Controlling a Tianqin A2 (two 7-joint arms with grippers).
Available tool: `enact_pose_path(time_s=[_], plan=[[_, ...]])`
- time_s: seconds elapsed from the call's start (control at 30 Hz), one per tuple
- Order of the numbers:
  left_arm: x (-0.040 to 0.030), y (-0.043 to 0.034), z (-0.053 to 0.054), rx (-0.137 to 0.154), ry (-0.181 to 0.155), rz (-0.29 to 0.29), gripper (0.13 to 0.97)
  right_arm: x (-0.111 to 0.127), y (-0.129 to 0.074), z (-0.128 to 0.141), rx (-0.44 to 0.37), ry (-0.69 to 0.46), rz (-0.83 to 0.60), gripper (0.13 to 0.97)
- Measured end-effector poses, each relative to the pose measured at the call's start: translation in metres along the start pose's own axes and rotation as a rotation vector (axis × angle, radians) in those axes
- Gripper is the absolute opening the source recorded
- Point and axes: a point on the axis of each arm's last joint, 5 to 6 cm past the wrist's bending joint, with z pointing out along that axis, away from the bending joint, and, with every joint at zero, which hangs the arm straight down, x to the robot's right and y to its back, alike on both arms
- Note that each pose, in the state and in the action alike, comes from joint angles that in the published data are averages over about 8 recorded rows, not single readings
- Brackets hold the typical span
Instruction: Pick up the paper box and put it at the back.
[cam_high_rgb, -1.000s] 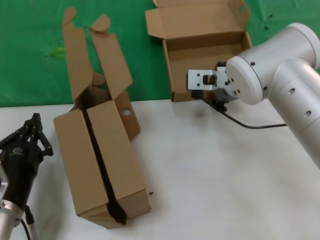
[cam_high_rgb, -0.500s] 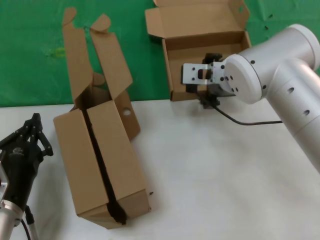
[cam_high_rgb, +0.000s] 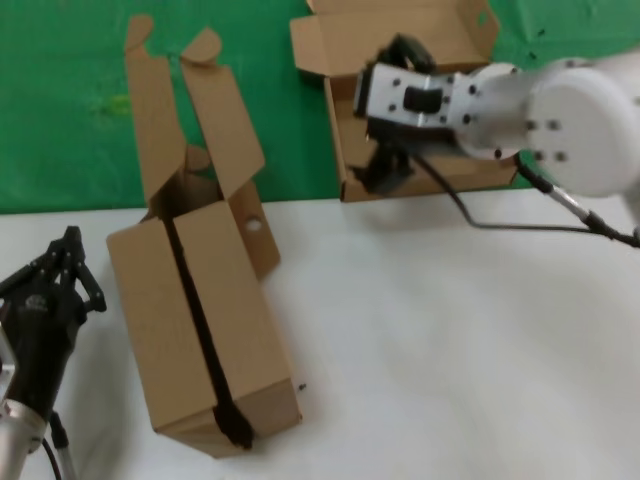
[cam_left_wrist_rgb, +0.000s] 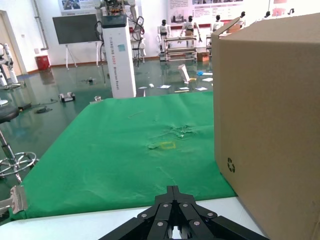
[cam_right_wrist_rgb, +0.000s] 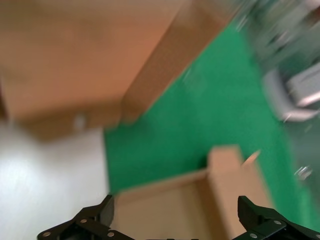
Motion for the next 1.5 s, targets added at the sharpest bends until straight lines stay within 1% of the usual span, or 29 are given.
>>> enact_pose_path(time_s=[0.13,0.23,0.27,0.53,0.63,0.73,0.83,1.07,1.33,1.5], plan=[[0.0000,0.0000,0.000,0.000,0.000,0.000,0.143,0.000,0.002,-0.031,0.148,0.076,0.042,0.847],[0.0000,0.0000,0.000,0.000,0.000,0.000,0.143,-0.004,0.009,-0.044,0.245,0.126,0.078,0.898],[0.0000,0.0000,0.000,0.000,0.000,0.000,0.143,-0.006,0.013,-0.047,0.272,0.139,0.092,0.898],[0.0000,0.0000,0.000,0.000,0.000,0.000,0.143,-0.026,0.046,-0.055,0.486,0.255,0.244,0.961],[0.0000,0.0000,0.000,0.000,0.000,0.000,0.143,-0.034,0.058,-0.055,0.564,0.297,0.318,0.961],[0.0000,0.0000,0.000,0.000,0.000,0.000,0.143,-0.040,0.066,-0.054,0.617,0.328,0.375,0.962],[0.0000,0.0000,0.000,0.000,0.000,0.000,0.153,-0.045,0.070,-0.053,0.638,0.341,0.406,0.964],[0.0000,0.0000,0.000,0.000,0.000,0.000,0.182,-0.055,0.077,-0.049,0.637,0.360,0.452,0.966],[0.0000,0.0000,0.000,0.000,0.000,0.000,0.294,-0.073,0.087,-0.044,0.627,0.389,0.527,0.966],[0.0000,0.0000,0.000,0.000,0.000,0.000,0.294,-0.082,0.092,-0.041,0.619,0.406,0.568,0.966]])
